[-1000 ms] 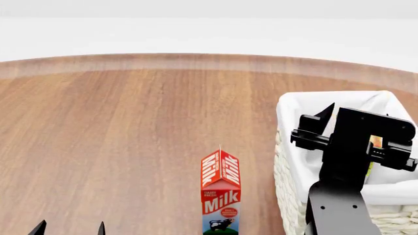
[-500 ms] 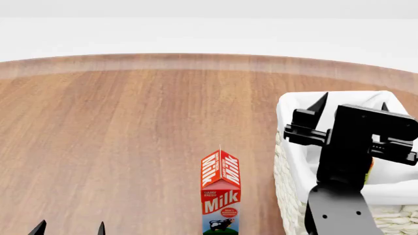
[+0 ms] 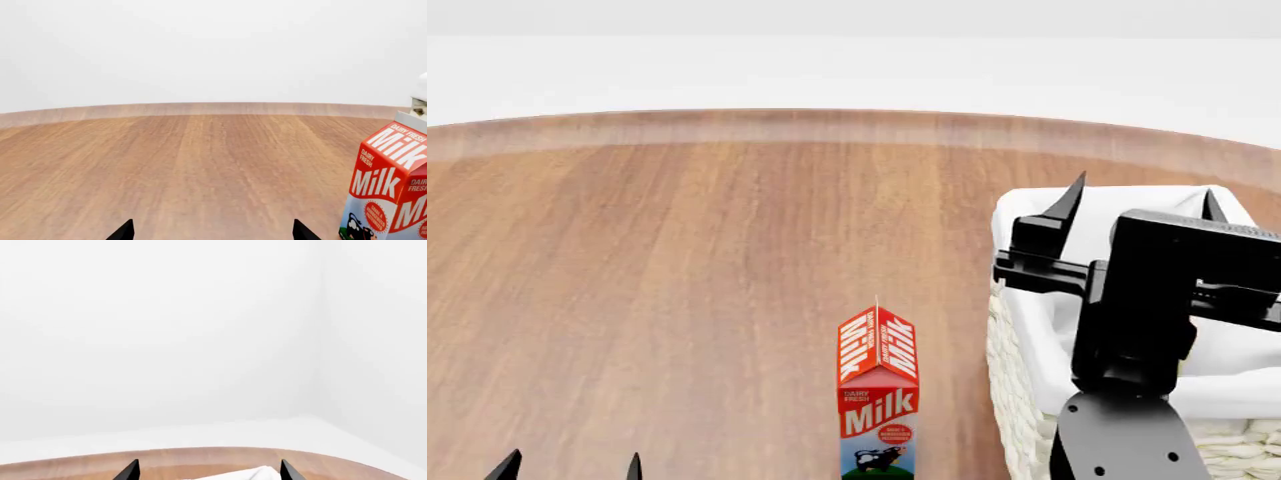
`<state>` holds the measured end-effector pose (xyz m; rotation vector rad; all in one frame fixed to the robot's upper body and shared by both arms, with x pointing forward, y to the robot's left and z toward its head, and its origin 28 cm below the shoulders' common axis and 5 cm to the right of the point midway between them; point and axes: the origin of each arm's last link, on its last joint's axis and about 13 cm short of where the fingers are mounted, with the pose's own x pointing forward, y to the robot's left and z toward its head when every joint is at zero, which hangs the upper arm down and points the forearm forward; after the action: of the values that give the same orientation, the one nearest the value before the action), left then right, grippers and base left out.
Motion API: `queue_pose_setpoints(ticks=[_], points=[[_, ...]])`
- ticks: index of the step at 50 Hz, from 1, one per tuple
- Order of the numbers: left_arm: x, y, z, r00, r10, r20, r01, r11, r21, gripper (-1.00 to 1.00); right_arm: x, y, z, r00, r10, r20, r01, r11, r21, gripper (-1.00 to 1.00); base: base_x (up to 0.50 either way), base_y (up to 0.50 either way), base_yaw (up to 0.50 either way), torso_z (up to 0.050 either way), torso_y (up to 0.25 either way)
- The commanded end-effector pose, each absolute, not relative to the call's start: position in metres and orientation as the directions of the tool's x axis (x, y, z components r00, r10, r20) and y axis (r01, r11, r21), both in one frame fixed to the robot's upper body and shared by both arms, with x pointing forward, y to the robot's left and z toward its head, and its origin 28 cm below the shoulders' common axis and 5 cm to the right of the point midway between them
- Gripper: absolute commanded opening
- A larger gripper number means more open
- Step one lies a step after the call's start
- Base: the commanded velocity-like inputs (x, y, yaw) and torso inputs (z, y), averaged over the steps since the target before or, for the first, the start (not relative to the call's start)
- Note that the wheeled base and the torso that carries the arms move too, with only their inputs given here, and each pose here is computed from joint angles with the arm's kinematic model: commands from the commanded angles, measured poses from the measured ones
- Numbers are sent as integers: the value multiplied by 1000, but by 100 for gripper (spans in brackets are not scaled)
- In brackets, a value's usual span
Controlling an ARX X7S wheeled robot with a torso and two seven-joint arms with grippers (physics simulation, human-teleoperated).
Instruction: Pick up the orange juice, and put it in the basket.
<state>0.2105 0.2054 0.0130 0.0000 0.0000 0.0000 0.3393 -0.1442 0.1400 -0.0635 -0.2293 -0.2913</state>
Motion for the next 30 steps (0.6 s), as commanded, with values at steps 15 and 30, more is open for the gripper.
queue_pose_setpoints(ticks=[15,30], points=[[211,205,13,1000,0,0,0,1000,0,100,310,-136,161,931,-202,305,221,975,-29,100,0,0,0,0,0],[211,205,13,1000,0,0,0,1000,0,100,295,-130,167,928,-162,336,180,983,-22,100,0,0,0,0,0]])
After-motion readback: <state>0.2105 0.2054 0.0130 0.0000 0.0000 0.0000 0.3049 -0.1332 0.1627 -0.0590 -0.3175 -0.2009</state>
